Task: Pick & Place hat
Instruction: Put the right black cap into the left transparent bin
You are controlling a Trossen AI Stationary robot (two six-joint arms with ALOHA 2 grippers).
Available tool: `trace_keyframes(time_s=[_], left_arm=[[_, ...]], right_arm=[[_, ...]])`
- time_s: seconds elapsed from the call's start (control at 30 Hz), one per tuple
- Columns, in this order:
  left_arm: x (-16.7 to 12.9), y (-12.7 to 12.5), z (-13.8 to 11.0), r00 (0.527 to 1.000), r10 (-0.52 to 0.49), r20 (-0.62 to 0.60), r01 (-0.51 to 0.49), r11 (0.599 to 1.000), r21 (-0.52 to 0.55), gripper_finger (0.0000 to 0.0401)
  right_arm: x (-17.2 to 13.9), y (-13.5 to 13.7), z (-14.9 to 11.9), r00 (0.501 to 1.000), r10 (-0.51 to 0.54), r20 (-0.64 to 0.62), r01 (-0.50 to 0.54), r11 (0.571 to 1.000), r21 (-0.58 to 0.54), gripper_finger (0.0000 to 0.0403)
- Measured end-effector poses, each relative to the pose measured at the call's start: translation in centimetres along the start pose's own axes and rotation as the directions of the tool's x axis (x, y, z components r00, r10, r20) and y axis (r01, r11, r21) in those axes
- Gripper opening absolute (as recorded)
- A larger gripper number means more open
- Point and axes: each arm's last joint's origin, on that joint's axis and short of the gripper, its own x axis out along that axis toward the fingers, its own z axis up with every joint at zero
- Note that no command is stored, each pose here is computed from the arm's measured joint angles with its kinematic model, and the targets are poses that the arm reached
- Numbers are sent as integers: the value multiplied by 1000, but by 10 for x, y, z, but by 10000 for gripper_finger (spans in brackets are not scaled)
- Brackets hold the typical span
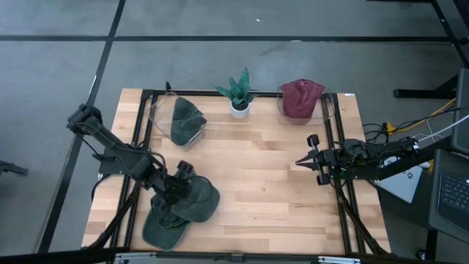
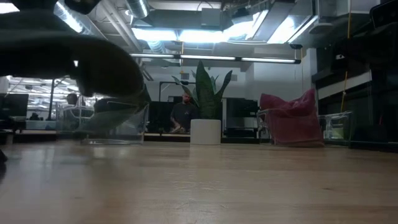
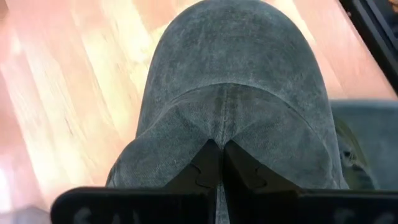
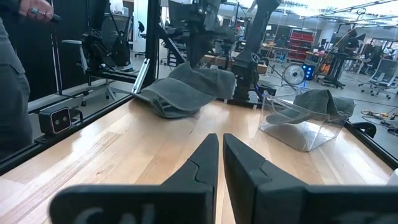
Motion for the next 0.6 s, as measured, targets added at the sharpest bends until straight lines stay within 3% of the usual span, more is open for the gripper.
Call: trace_keyframes(time_s=[0.27, 0.6], left_arm=[[-14, 5, -10, 1000, 21, -14, -17, 975, 222, 4], [-36, 11, -23, 1000, 30, -10, -21, 869, 495, 4]], right_arm=[[0, 0, 0, 1000, 0, 0, 0, 1000, 0, 26], [0, 0, 0, 1000, 0, 0, 0, 1000, 0, 26]])
